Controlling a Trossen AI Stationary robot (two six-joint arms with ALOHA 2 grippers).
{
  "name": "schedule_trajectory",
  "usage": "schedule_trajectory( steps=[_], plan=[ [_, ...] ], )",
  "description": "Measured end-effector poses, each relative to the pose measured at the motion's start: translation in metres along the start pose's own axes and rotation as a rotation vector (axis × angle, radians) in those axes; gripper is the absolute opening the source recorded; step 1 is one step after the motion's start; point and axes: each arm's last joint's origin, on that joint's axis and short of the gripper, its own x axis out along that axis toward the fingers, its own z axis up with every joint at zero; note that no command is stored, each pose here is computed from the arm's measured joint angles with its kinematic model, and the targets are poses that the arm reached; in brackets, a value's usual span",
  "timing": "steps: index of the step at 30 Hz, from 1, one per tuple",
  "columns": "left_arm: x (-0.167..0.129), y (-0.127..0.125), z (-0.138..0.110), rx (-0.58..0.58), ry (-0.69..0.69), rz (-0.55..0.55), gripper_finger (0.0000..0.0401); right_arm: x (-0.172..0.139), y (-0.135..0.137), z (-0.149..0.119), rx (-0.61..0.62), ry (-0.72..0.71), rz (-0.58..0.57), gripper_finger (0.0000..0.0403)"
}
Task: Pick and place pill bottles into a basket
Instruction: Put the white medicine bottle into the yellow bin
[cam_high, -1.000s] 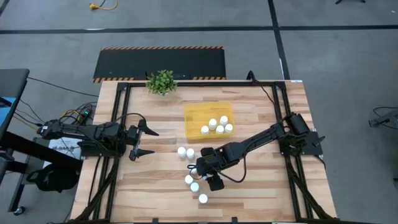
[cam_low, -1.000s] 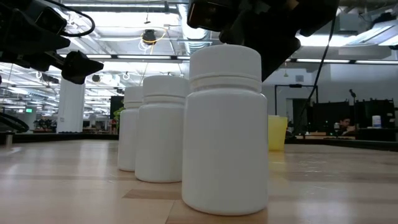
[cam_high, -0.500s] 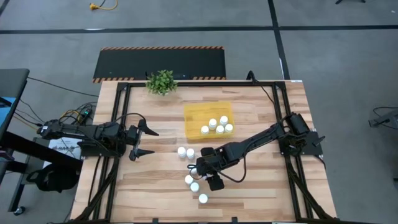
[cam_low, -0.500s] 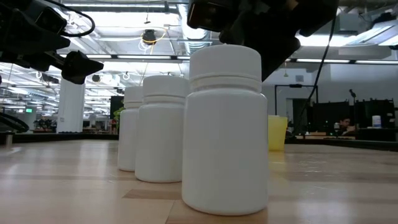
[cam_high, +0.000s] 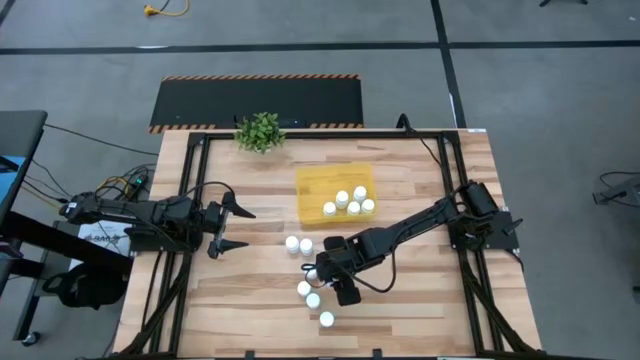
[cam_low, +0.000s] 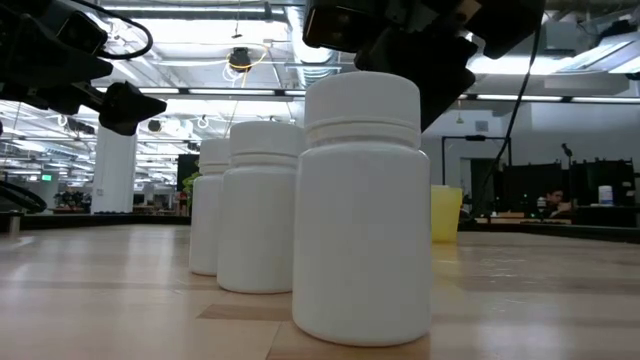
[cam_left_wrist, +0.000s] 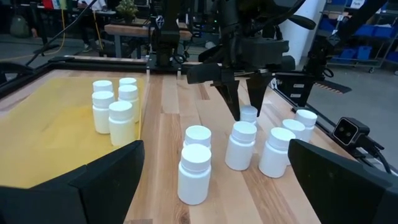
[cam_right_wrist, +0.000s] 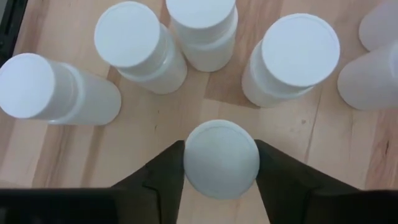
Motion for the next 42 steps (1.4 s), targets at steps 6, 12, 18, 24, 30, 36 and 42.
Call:
schedule_trajectory(
  steps=[6,12,18,24,30,36,42],
  plan=[
    [0.0,0.0,0.0001,0.007,0.0,0.0,0.0386,0.0,0.0,-0.0002,0.014,0.002,0.0,0.0163],
    [0.0,0.0,0.0001,0.008,0.0,0.0,0.0386,0.0,0.0,-0.0004,0.029,0.004,0.0,0.0179],
    [0.0,0.0,0.0001,0.0,0.0,0.0,0.0386,-0.0001,0.0,-0.0002,0.029,0.003,0.0,0.0154],
    [0.0,0.0,0.0,0.003,0.0,0.0,0.0386,-0.0001,0.0,-0.0003,0.034,0.004,0.001,0.0173],
    [0.0,0.0,0.0,0.008,0.0,0.0,0.0386,-0.0001,0.0,-0.0003,0.033,0.004,0.001,0.0158],
    [0.0,0.0,0.0,0.004,0.0,0.0,0.0386,-0.0011,0.0003,-0.0003,0.043,0.004,0.004,0.0163],
    [0.0,0.0,0.0001,0.0,0.0,0.0,0.0386,-0.0012,0.0005,-0.0006,0.043,0.008,0.009,0.0163]
  ],
)
